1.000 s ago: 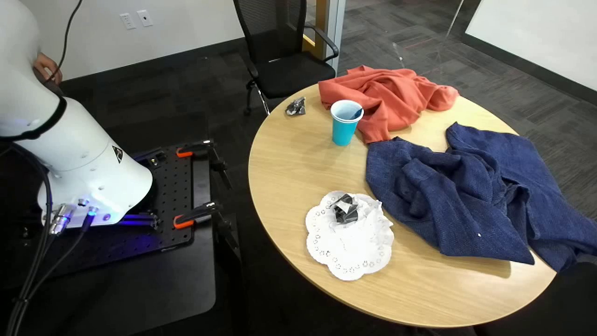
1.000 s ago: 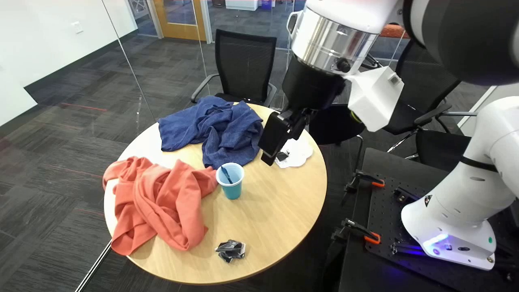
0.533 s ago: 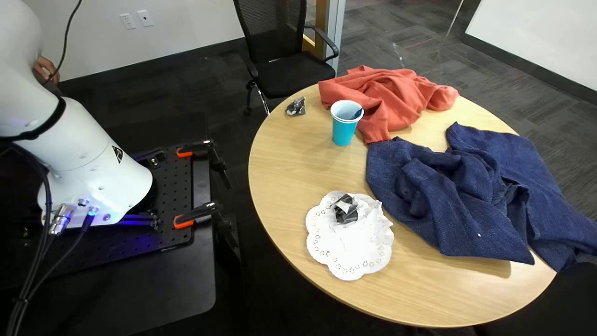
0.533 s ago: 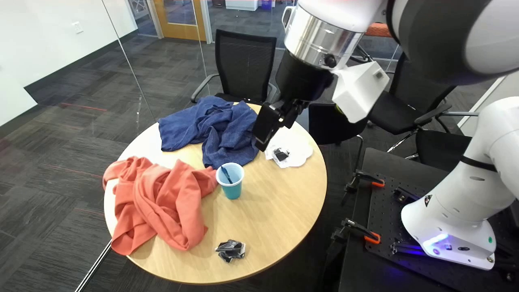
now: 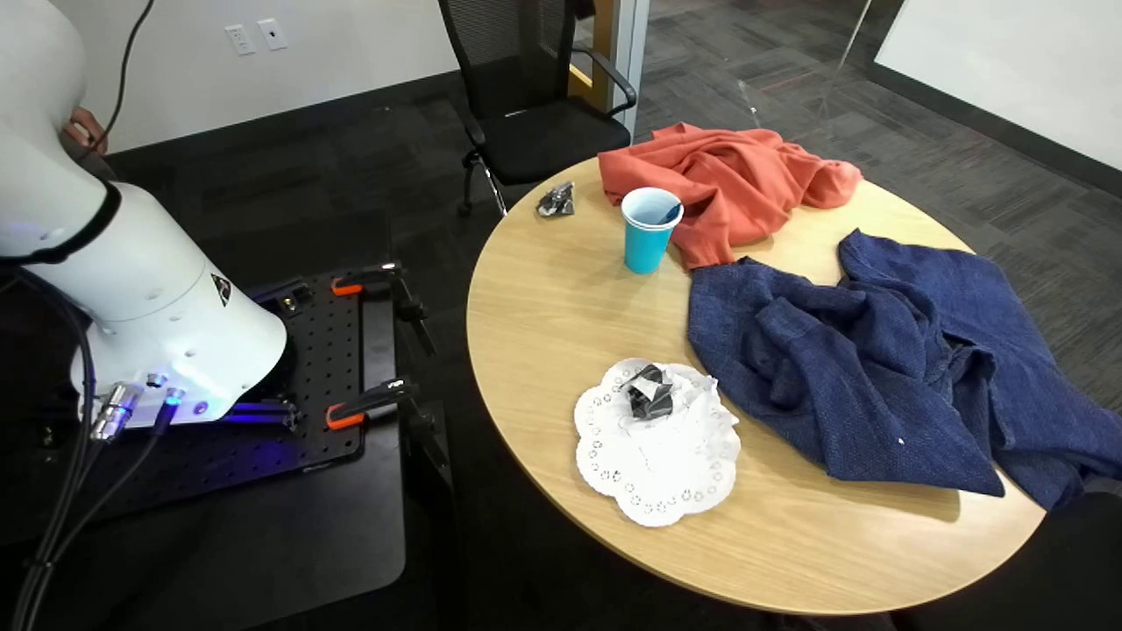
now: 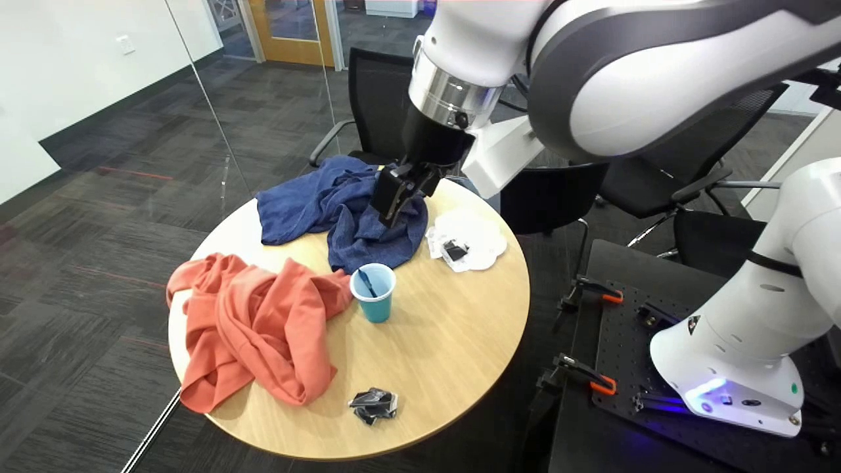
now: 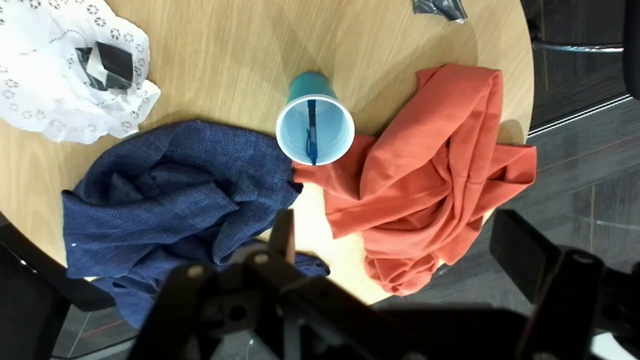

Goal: Remove the pen from the blue cup and put it on the table

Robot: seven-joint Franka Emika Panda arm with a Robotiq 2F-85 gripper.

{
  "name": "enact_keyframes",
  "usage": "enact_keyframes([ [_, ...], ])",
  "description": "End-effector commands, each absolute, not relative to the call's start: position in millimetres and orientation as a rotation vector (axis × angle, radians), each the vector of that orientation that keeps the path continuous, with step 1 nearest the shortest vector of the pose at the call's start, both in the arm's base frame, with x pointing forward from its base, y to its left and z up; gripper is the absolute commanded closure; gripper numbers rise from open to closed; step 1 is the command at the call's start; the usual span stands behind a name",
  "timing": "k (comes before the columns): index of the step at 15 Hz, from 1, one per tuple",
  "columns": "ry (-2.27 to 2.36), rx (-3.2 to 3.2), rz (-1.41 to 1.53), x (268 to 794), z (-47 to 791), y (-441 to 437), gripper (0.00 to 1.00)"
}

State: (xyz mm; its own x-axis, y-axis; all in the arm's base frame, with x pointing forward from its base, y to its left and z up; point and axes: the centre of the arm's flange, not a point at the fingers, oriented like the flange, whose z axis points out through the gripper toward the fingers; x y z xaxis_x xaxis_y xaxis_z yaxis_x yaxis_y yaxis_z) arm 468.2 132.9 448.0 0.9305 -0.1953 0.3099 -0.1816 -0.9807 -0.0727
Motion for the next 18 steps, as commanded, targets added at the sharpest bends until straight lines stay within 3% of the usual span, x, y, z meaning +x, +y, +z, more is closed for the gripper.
enact_keyframes([
  [1,0.300,-3.056,-0.467,509,416,126,0.00],
  [10,0.296,-3.116,-0.312,546,327,122,0.00],
  [18,0.268,-3.120,-0.255,539,316,127,0.00],
])
